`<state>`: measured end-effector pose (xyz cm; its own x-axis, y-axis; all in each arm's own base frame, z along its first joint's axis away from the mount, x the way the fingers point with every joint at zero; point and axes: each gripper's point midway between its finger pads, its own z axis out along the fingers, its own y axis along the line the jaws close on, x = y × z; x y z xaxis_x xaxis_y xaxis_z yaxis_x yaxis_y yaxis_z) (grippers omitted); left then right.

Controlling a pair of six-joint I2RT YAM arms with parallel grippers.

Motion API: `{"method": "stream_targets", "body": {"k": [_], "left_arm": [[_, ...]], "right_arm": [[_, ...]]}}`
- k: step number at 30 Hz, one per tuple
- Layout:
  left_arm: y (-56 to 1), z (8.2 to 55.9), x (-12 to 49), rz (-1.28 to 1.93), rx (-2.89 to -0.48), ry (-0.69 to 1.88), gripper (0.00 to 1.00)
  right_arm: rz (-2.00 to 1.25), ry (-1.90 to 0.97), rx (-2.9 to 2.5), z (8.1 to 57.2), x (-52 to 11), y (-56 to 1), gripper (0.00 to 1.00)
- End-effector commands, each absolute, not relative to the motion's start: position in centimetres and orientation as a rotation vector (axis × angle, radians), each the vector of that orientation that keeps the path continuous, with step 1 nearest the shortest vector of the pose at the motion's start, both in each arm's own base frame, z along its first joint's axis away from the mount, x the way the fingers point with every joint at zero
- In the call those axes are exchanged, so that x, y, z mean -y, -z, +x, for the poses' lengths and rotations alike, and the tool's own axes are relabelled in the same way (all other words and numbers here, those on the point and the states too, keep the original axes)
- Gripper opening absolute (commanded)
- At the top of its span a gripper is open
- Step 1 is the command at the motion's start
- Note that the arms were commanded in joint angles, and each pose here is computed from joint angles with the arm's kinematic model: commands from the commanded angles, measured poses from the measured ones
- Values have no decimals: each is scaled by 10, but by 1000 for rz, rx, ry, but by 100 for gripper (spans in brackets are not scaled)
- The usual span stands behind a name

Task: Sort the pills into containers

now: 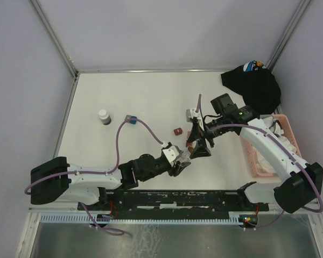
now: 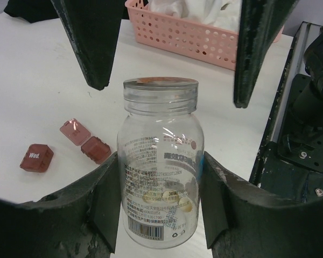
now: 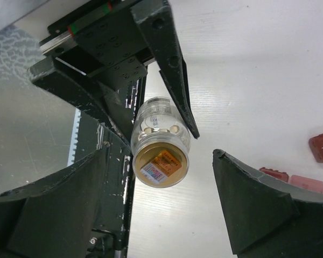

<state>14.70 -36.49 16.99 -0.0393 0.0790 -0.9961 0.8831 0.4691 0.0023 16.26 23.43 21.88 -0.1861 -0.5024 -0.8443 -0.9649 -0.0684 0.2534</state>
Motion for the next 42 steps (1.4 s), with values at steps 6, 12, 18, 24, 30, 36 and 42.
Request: {"method": "stream_targets", "body": {"k": [6, 12, 18, 24, 30, 36, 42], "left_arm": [[-185, 159, 363, 760, -1497, 812, 3], [-186, 160, 363, 751, -1492, 807, 3], [-185, 160, 363, 754, -1497, 809, 3], [-184, 159, 363, 760, -1498, 810, 3], [-183, 158, 363, 762, -1500, 812, 3], [-182, 158, 361, 764, -1501, 813, 3], [-182, 150, 359, 787, -1492, 858, 3]], "right_arm": [[-1507, -1186, -1768, 174, -246, -227, 77], [-1551, -1198, -1805, 170, -250, -219, 61], [-1550, -1226, -1778, 165, -254, -225, 60], [-1543, -1224, -1770, 165, -254, -230, 60], [-1550, -1221, -1766, 164, -254, -232, 56], [-1582, -1228, -1749, 160, -252, -234, 24], [-1651, -1247, -1679, 150, -248, -236, 12]]}}
